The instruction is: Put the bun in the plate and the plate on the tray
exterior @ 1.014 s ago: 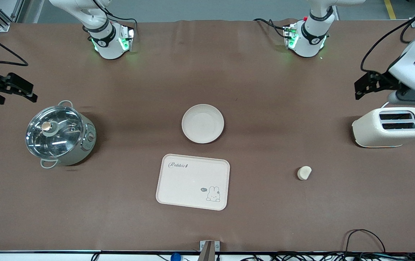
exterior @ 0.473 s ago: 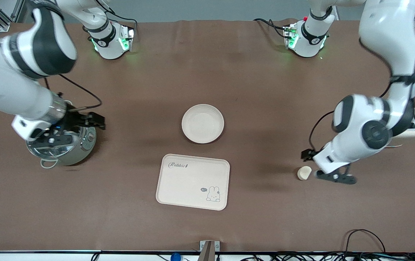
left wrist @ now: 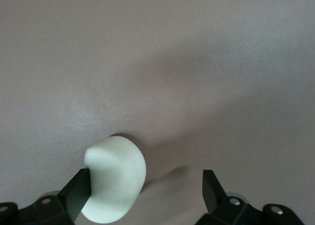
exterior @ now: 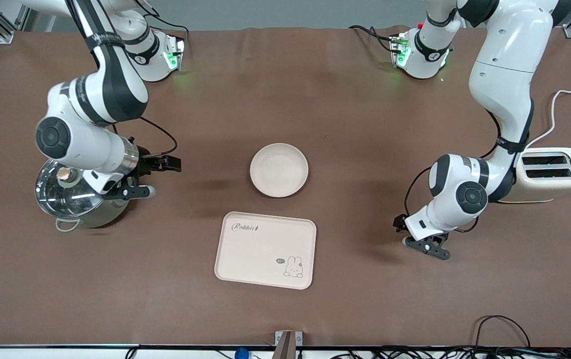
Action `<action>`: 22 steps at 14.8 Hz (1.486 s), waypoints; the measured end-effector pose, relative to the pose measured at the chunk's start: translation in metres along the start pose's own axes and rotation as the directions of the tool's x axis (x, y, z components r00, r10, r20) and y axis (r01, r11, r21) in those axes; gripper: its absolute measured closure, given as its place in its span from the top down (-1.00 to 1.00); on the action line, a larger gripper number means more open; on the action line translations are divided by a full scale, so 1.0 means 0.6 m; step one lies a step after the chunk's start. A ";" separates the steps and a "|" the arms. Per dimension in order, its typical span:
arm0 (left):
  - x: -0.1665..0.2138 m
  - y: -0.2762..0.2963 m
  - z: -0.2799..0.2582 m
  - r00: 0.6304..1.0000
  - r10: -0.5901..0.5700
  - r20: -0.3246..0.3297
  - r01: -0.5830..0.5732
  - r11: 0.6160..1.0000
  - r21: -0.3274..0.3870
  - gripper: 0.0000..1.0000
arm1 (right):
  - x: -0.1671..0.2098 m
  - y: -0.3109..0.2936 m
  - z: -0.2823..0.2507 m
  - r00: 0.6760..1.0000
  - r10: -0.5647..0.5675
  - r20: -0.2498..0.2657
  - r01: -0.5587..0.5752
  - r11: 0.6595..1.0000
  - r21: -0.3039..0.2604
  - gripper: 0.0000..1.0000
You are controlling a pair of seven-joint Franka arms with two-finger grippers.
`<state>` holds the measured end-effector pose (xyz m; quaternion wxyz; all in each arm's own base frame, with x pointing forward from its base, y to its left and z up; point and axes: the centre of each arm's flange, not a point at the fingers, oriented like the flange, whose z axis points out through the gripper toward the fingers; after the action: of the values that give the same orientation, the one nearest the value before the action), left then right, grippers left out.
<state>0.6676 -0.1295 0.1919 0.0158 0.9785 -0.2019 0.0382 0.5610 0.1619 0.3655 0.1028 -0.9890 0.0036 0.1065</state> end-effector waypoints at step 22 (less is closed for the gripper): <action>0.060 0.408 -0.191 0.925 -0.357 0.133 0.375 0.915 -0.152 -0.80 | -0.166 -0.169 0.106 0.988 0.148 -0.050 -0.144 0.987 0.064 1.00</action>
<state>0.5957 -0.3629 0.3126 0.0981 0.9944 -0.0182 -0.0338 0.4533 0.2724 0.3462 0.1242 -0.9851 0.0821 0.0864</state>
